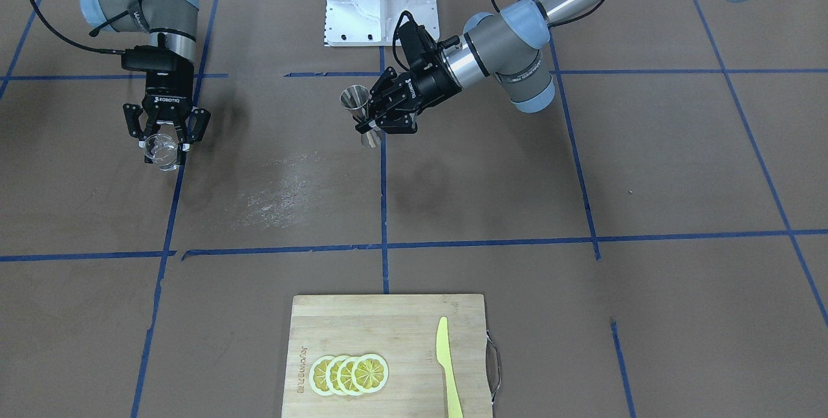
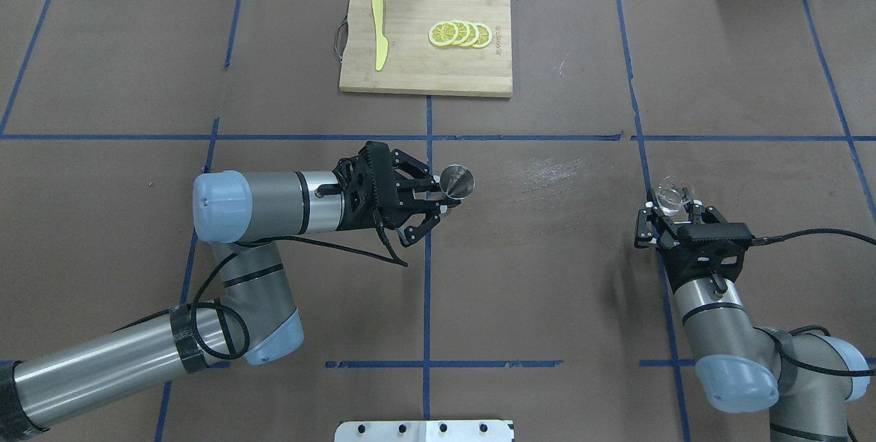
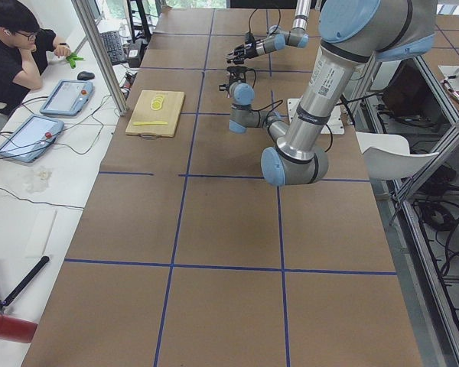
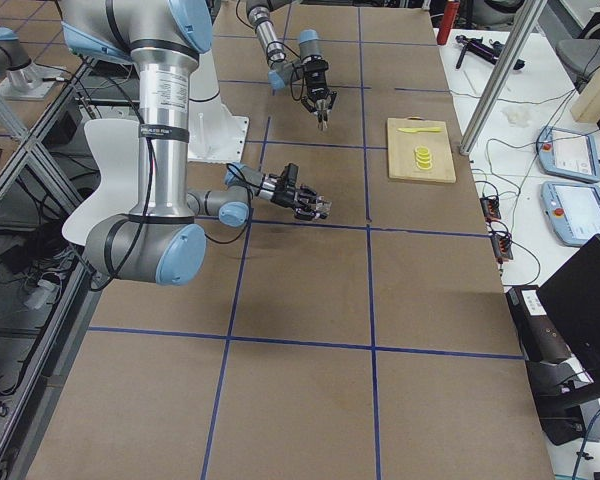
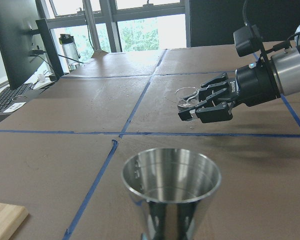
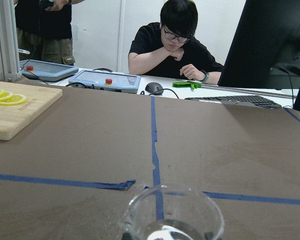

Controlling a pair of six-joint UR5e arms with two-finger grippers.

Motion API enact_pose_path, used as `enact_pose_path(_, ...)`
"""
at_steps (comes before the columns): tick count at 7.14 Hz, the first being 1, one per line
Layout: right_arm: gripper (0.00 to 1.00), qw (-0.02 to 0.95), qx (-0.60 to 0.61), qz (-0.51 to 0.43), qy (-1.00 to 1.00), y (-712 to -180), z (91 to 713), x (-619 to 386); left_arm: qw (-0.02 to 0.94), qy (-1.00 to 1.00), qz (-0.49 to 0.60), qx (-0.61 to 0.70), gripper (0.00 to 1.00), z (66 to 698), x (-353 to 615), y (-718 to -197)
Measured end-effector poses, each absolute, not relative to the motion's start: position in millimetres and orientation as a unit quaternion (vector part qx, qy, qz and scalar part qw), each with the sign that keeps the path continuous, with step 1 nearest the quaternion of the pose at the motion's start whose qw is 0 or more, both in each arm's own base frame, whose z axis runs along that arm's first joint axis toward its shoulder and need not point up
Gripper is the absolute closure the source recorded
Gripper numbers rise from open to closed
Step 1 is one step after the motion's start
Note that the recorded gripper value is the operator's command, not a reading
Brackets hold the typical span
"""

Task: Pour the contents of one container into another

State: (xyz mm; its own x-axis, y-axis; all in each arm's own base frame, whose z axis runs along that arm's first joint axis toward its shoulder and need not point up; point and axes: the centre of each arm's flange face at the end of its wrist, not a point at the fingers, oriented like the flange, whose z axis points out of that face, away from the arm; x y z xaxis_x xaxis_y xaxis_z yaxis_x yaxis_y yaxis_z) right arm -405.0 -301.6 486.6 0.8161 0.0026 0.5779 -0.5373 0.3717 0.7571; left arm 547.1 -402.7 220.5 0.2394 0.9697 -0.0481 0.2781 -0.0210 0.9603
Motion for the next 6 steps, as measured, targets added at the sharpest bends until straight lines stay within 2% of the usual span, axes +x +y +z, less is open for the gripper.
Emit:
enact_pose_path(3,1.0,0.778,0.565,0.111,-0.25,-315.2,446.6,-407.0,0.488,0.503,0.357,0.618,1.0,223.8,547.3,-402.7)
enact_pose_path(6,1.0,0.762,0.584,0.091,-0.263,-323.9,388.2,-434.2,0.491,0.502,0.359,0.615,1.0,230.7,546.2,-402.1)
